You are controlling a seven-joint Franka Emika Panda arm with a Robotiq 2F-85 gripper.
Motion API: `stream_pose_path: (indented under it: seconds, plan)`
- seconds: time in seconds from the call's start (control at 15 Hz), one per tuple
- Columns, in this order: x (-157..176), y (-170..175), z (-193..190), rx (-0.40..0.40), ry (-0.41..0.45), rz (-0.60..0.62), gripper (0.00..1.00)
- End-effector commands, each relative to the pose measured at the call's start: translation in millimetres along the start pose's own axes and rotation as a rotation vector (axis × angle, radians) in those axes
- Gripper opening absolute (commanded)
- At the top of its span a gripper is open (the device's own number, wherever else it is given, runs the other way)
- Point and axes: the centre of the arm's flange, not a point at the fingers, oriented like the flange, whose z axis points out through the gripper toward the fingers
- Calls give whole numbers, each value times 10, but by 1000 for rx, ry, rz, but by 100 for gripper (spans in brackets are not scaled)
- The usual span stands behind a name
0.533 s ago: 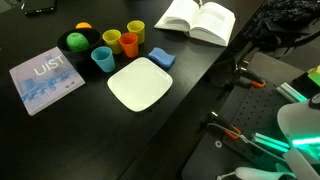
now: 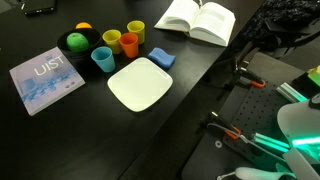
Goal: Clean the plate with the sponge
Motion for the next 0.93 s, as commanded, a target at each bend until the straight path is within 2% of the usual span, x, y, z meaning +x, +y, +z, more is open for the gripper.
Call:
stream_pose_path:
  seconds: [0.0, 0.4, 0.87]
  plan:
    - [0, 0, 0, 0, 0, 0, 100]
    - [191, -115, 879, 20, 20, 76, 100]
    - [586, -303, 1996, 123, 6, 78, 100]
